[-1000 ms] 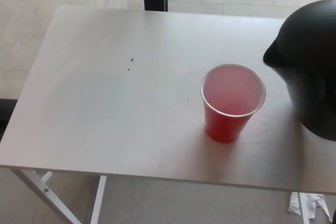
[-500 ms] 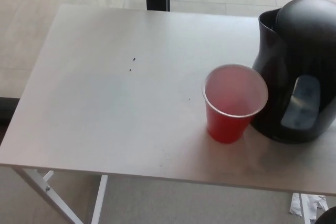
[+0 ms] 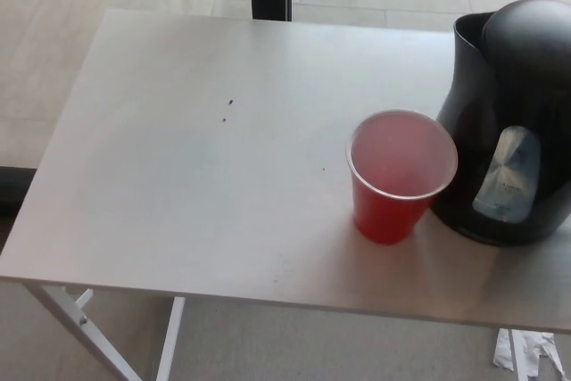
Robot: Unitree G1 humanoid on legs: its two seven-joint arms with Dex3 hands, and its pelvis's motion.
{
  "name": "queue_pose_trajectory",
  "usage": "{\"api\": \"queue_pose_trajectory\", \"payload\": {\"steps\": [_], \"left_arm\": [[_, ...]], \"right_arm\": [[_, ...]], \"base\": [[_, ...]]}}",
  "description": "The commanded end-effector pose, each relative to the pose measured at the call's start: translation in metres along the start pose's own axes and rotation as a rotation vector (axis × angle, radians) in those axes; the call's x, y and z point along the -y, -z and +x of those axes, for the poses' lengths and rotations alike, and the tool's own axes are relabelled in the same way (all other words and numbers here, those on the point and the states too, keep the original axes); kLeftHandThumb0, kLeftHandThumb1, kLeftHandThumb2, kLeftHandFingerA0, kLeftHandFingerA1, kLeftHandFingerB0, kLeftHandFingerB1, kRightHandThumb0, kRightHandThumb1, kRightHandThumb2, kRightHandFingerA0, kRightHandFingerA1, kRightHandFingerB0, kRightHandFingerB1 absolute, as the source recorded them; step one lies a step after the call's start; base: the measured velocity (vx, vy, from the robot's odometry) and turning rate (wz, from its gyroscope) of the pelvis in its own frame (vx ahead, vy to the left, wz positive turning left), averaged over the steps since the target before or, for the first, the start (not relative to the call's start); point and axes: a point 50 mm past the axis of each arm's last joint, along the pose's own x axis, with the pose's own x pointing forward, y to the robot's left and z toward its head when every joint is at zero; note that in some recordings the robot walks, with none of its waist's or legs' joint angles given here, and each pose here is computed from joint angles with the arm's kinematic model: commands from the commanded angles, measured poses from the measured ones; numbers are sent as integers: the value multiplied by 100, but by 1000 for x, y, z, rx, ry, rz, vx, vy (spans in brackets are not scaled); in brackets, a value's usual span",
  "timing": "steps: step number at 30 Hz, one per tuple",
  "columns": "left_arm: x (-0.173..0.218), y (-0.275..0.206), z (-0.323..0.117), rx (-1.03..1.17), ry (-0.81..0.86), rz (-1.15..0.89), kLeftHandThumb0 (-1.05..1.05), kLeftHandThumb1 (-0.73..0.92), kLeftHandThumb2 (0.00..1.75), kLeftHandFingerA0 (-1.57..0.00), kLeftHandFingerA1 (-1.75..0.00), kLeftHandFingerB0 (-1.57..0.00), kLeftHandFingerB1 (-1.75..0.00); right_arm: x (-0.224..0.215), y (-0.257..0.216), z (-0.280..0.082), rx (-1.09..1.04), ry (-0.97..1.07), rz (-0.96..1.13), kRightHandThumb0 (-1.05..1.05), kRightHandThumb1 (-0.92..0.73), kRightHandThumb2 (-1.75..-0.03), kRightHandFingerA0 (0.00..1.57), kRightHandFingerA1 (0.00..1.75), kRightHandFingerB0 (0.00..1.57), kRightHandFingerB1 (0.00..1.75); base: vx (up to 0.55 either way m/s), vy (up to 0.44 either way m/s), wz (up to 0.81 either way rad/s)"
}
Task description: The robot uses its right hand to lift up a kettle kept on the middle of the desk by its handle and tilt it into a glass kept next to it to pour out water
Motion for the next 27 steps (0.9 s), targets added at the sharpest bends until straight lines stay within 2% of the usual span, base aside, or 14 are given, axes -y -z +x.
{"api": "queue_pose_trajectory", "payload": {"steps": [1, 2, 7, 10, 14, 15, 16, 18, 19, 20, 22, 23, 26, 27], "left_arm": [[-7, 7, -5, -19, -16, -6, -105, 44, 124, -65, -62, -36, -110], [-7, 7, -5, -22, -16, -12, -105, 41, 122, -64, -61, -36, -110], [-7, 7, -4, -22, -19, -27, -105, 56, 91, -63, -65, -38, -112], [-7, 7, -5, -20, -17, -18, -105, 43, 123, -63, -61, -38, -110], [-7, 9, -5, -24, -16, -5, -105, 44, 122, -66, -62, -37, -108], [-6, 9, -5, -28, -19, -15, -105, 57, 92, -64, -64, -39, -109], [-6, 9, -5, -28, -18, -16, -105, 43, 122, -66, -62, -37, -107], [-6, 11, -5, -26, -16, -17, -105, 58, 92, -64, -63, -38, -109], [-7, 12, -6, -29, -19, -18, -105, 43, 123, -63, -60, -38, -108], [-7, 12, -6, -30, -22, -18, -105, 43, 123, -63, -60, -38, -108], [-8, 12, -6, -29, -19, -26, -105, 42, 122, -63, -62, -36, -110], [-8, 11, -6, -28, -20, -27, -105, 42, 122, -63, -62, -36, -110], [-8, 11, -5, -30, -28, -33, -105, 57, 93, -64, -65, -37, -112], [-9, 11, -5, -32, -30, -32, -105, 57, 93, -63, -66, -36, -113]], "right_arm": [[10, 12, -5, 73, -261, -177, -89, -47, -77, 0, 0, 0, 0], [12, 12, -6, 70, -258, -204, -95, -56, -57, 0, 0, 0, 0], [24, 8, -14, 126, -261, -163, -96, -55, -58, 0, 0, 0, 0], [33, 5, -19, 162, -234, -150, -86, -47, -73, 0, 0, 0, 0], [49, 7, -25, 163, -204, -141, -85, -50, -69, 0, 0, 0, 0], [55, 9, -28, 166, -195, -150, -88, -58, -58, 0, 0, 0, 0], [58, 9, -30, 167, -191, -139, -86, -57, -58, 0, 0, 0, 0], [74, 17, -39, 159, -162, -141, -90, -50, -72, 0, 0, 0, 0], [81, 21, -40, 151, -156, -128, -94, -46, -72, 0, 0, 0, 0], [90, 26, -42, 140, -146, -111, -94, -46, -72, 0, 0, 0, 0], [112, 40, -50, 143, -103, -45, -99, -58, -88, 0, 25, 0, 0], [111, 39, -50, 146, -104, -45, -105, -57, -97, 0, 49, 0, 26], [147, 72, -63, 81, 94, 92, -101, -65, -97, 0, 15, 0, 3], [162, 87, -69, 54, 187, 176, -95, -50, -73, 0, 0, 0, 0]], "base": [[0, 0, 0], [0, 0, 0], [0, 0, 0], [0, 0, 0], [0, 0, 0], [0, 0, 0], [0, 0, 0], [0, 0, 0], [0, 0, 0], [0, 0, 0], [0, 0, 0], [0, 0, 0], [0, 0, 0], [0, 0, 0]]}}
